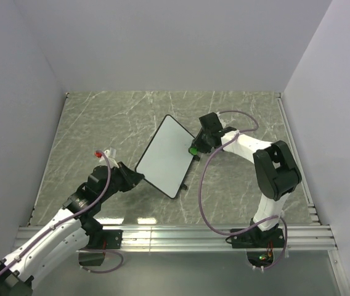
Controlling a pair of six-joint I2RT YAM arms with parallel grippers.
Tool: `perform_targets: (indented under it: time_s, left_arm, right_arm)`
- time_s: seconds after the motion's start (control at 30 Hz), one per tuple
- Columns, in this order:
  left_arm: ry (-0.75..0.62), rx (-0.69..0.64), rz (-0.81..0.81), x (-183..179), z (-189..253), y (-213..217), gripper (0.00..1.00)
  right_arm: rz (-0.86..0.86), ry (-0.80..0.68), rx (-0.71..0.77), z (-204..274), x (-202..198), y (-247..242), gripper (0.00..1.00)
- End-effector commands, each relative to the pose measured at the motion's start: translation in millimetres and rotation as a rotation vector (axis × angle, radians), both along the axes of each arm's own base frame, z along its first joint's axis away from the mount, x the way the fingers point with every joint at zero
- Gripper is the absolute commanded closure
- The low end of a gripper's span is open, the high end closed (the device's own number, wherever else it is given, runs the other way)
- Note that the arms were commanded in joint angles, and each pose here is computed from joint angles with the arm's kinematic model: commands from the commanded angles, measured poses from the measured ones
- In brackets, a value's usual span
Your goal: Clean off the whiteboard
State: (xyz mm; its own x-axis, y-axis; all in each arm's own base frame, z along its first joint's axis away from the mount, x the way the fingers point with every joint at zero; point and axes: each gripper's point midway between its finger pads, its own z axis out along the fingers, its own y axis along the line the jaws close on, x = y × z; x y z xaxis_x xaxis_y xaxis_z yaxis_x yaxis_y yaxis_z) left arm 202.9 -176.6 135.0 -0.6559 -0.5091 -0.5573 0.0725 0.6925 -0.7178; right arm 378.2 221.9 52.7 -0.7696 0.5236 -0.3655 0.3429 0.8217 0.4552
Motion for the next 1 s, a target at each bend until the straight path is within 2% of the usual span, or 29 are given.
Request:
perform_targets:
  time_s: [0.0,0.27,0.57,0.73,0.97]
  left_arm:
    - [0.071,0.06,-0.032,-15.7,-16.3,1.8,1.0]
    - [0.064,0.054,-0.032,-21.3,-13.8,0.2,1.0]
    - [0.052,0.058,-0.021,-21.6,-12.0,1.4,1.0]
    - [0.041,0.057,-0.01,-21.1,-8.4,3.1,1.0]
    - [0.045,0.056,-0.015,-25.4,-8.9,1.9,1.0]
  right_arm:
    - [-0.007,0.029,-0.023,-14.7,1.3,-2.3,1.0]
    - [-0.03,-0.028,0.118,27.2,23.3,26.8,1.0]
    - [0.007,-0.064,0.165,64.3,29.8,62.7,1.0]
    - [0.014,-0.055,0.165,59.5,18.7,68.0,1.0]
    - [-0.045,0.019,0.106,11.3,-13.0,25.7,1.0]
